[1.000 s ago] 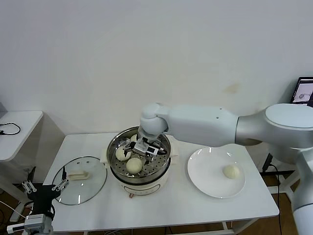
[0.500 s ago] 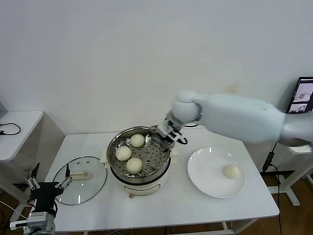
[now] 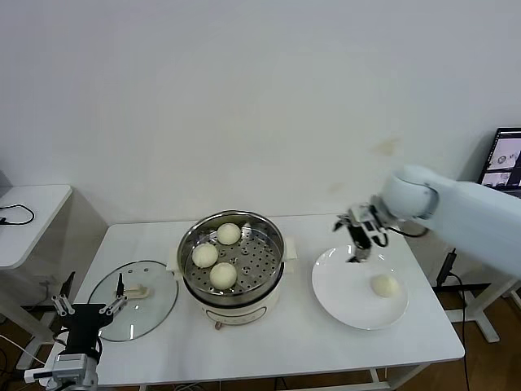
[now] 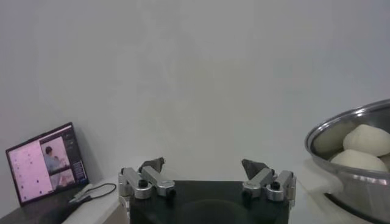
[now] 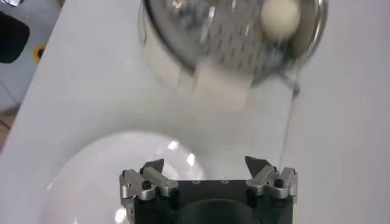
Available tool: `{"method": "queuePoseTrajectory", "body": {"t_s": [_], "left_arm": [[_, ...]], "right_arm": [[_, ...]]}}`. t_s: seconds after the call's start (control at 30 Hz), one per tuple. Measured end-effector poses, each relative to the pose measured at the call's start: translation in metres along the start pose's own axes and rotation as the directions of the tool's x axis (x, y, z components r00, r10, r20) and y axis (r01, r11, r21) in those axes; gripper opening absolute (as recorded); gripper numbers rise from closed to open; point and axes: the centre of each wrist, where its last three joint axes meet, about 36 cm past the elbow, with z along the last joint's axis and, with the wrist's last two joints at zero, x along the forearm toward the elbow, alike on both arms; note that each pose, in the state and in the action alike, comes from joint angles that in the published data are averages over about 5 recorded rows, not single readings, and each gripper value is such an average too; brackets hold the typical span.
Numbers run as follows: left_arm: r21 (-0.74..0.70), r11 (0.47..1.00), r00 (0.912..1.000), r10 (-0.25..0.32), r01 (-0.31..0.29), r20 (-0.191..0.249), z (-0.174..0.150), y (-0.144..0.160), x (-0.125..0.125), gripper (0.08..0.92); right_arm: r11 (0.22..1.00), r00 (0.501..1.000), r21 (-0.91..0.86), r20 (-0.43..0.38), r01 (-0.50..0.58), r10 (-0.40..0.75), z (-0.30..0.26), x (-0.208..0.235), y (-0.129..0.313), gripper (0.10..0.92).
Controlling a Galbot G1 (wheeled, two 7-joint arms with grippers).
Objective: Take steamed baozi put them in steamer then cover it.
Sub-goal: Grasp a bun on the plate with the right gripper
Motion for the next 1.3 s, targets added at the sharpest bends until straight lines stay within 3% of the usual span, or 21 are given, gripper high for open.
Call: {"method": "queuePoseTrajectory", "body": {"t_s": [0.57, 0.9, 1.3], "left_arm": [[-0.015, 1.0, 0.9998, -0.012, 0.012, -0.014, 0.0, 0.003, 0.006, 0.823], [-0.018, 1.0, 0.9996, -0.019, 0.018, -0.022, 0.002, 0.004, 0.007, 0.823], [-0.024, 1.0, 0.9995, -0.02, 0.019, -0.025, 0.004, 0.004, 0.006, 0.823]], "right_arm": [[0.991, 0.989, -0.127, -0.132, 0.05, -0.067, 0.084, -0.071, 0.055, 0.823], [0.987, 0.986, -0.157, -0.156, 0.041, -0.066, 0.096, -0.104, 0.055, 0.819], [0.984, 0.984, -0.173, -0.159, 0.052, -0.08, 0.093, -0.132, 0.049, 0.754]]}}
